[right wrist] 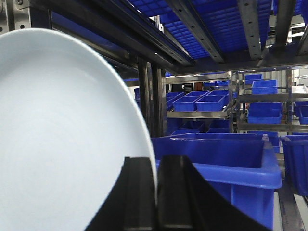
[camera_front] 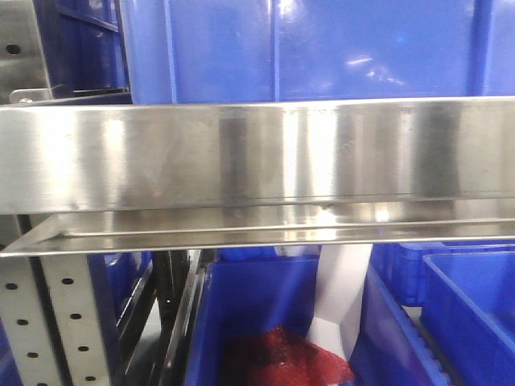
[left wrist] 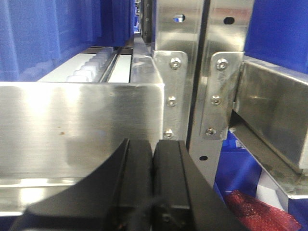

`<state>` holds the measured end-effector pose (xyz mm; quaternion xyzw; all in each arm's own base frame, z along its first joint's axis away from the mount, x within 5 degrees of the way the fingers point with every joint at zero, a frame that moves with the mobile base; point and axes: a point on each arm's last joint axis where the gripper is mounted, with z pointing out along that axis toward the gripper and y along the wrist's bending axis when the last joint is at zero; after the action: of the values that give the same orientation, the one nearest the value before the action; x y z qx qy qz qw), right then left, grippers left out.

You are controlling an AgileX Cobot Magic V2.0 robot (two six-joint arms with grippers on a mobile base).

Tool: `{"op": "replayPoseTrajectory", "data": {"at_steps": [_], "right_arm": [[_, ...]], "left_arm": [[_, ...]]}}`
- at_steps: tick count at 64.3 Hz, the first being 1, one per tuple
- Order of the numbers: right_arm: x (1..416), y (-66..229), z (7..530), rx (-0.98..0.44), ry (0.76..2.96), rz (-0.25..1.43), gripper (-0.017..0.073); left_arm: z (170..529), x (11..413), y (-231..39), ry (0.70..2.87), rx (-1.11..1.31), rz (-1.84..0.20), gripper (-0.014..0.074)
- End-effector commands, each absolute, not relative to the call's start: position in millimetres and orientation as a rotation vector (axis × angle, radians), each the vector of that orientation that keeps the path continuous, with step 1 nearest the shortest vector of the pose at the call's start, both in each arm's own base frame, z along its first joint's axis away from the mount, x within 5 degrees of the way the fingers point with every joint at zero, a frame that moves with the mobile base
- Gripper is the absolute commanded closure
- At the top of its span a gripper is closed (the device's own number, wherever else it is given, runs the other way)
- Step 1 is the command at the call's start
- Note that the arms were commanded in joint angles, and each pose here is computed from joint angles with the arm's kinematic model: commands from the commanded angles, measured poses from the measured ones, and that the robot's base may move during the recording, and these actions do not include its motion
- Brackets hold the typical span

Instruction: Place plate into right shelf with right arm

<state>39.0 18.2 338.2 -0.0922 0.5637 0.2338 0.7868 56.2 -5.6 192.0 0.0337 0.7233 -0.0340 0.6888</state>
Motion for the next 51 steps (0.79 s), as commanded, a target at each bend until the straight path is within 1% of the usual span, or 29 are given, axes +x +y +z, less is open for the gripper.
{"op": "replayPoseTrajectory", "data": {"at_steps": [1, 34, 51], "right_arm": [[36.0, 11.6, 355.5, -0.136, 1.101, 0.481, 0.0494], [35.9, 11.8, 356.1, -0.138, 1.104, 0.483, 0.0494], [31.8, 14.5, 384.9, -0.182, 1.122, 0.511, 0.0494]], "left_arm": [[197.4, 56.3, -5.2, 1.536, 0.062, -0.081, 0.0640], [197.4, 56.3, -5.2, 1.536, 0.062, -0.081, 0.0640], [197.4, 56.3, -5.2, 1.536, 0.062, -0.081, 0.0640]]}}
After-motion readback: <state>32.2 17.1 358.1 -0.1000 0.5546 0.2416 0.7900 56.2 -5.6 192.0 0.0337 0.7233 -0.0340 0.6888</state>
